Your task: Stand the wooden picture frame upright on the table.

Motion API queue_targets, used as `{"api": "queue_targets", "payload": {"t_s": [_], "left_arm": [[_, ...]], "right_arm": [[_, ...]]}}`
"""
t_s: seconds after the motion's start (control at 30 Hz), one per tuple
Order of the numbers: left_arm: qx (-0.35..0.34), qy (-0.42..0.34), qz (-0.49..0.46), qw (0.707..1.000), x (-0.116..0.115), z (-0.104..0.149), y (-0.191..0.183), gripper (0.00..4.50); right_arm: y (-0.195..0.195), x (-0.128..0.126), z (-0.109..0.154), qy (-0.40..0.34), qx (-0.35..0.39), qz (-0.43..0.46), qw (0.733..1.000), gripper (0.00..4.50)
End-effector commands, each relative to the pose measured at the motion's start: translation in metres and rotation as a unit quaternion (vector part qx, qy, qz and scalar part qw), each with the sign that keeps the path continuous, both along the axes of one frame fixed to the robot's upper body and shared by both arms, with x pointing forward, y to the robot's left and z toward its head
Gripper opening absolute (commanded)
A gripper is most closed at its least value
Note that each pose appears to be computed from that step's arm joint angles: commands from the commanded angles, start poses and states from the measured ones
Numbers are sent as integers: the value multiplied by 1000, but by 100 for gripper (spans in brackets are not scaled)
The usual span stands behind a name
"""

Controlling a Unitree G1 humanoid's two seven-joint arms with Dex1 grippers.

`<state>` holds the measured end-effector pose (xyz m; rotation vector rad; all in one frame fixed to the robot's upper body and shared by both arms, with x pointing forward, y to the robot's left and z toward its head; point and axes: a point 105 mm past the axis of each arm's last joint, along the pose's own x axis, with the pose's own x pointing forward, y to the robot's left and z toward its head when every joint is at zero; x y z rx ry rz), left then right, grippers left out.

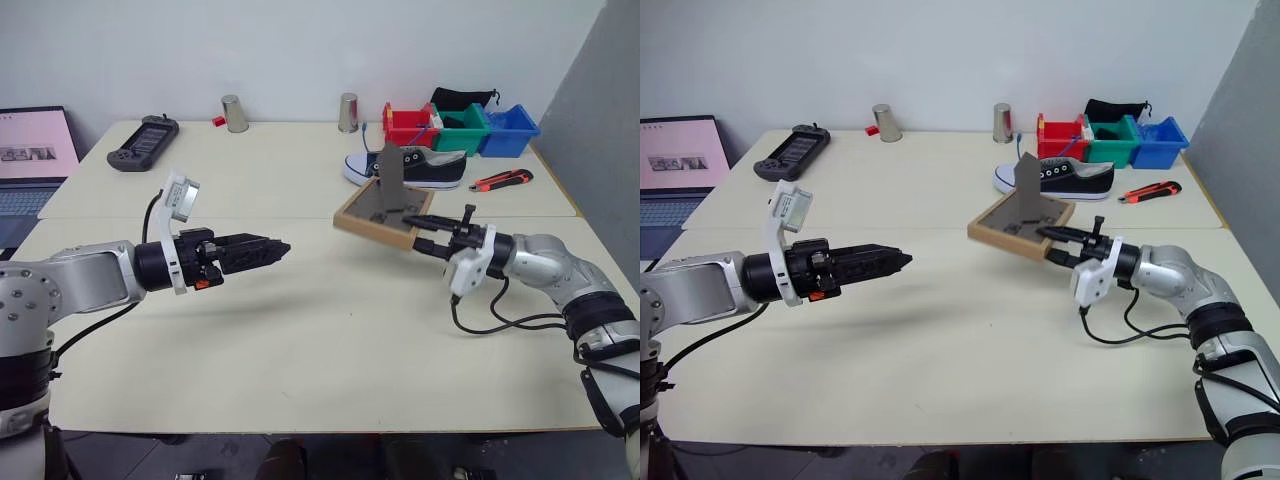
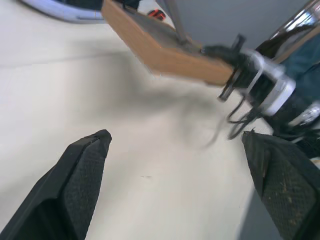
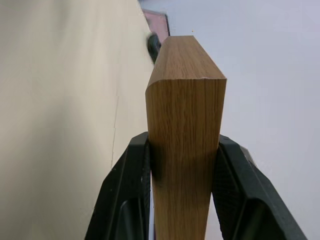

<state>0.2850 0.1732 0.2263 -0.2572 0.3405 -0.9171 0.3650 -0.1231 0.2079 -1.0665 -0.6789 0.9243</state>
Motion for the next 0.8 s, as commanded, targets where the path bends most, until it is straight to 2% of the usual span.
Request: {"api": "queue_targets", "payload": {"t_s": [0.03,0.13,0.27,0.33,0.47,0.57,0.7,0.8], "left_arm": [[-11,-73,9,997,3,22,5,448],[13,-91,11,996,4,18,5,448],[-4,-105,28,994,8,25,11,448],[-9,-106,34,994,8,26,14,448],[0,-94,33,995,1,19,20,448],[10,-91,27,995,-3,17,21,448],[59,-78,-13,995,-23,6,20,448],[72,-75,-8,995,-26,3,25,448]], "right_arm": [[17,0,61,126,141,64,980,127],[25,3,85,228,212,101,945,127],[29,6,95,349,254,132,892,127],[31,3,88,405,248,152,867,127],[35,2,48,519,220,165,810,127],[39,3,38,545,209,172,794,127],[53,6,22,585,200,196,761,127],[63,7,8,596,191,202,753,127]]}}
